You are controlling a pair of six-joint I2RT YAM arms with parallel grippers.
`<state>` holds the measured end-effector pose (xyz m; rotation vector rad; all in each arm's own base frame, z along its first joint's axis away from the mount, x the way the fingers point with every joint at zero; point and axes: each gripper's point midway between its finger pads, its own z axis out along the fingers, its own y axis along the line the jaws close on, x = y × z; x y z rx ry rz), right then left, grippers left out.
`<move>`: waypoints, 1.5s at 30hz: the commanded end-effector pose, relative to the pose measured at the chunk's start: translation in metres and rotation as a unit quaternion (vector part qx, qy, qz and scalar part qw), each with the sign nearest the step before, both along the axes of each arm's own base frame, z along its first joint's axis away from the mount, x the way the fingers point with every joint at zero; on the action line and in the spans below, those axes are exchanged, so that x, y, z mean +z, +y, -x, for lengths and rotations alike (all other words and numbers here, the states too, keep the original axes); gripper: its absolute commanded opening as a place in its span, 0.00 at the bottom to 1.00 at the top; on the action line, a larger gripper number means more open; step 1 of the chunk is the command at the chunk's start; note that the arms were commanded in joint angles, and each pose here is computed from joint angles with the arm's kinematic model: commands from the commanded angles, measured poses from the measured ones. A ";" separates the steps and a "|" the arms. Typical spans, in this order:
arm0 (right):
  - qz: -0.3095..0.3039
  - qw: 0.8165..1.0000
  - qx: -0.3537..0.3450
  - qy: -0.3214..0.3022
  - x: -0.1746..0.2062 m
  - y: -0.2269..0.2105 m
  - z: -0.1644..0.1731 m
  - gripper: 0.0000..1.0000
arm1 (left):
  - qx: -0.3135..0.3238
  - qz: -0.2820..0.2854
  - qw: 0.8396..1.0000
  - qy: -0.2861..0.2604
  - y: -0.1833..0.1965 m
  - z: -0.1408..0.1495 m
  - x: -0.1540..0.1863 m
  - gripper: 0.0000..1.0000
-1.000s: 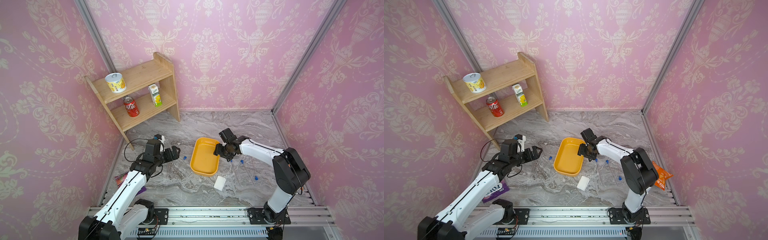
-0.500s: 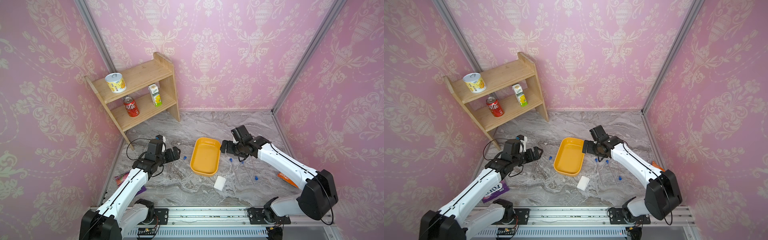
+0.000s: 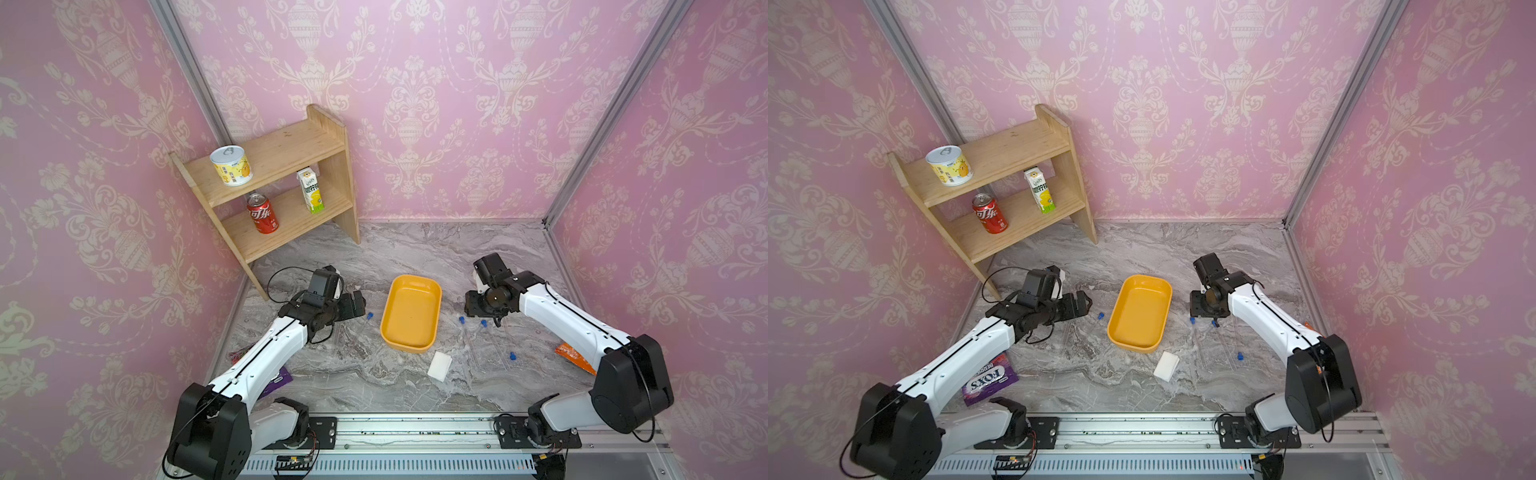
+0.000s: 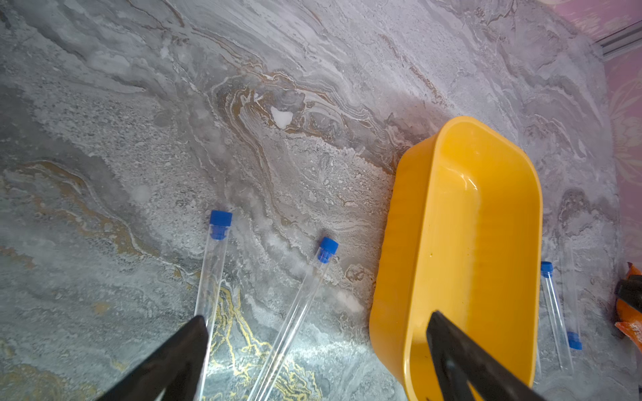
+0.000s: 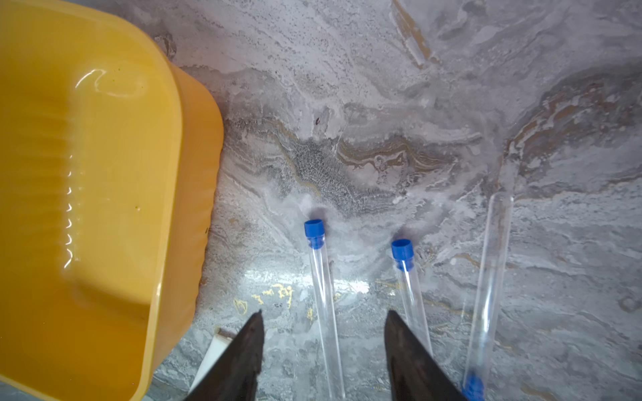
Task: Wipe the exteriors of test tubes
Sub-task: Pick up the test tube at the center of the board.
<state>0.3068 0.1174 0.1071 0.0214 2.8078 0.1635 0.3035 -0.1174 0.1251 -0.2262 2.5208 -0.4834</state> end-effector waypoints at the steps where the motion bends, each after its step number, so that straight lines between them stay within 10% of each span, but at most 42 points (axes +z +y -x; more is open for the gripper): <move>1: 0.009 0.999 0.028 0.019 -0.010 0.006 -0.012 0.49 | -0.007 -0.034 0.999 0.007 0.005 0.001 -0.001 0.99; 45: 0.039 0.994 0.028 0.102 -0.092 0.016 -0.011 0.26 | -0.106 -0.094 0.990 0.007 -0.061 0.006 0.003 0.99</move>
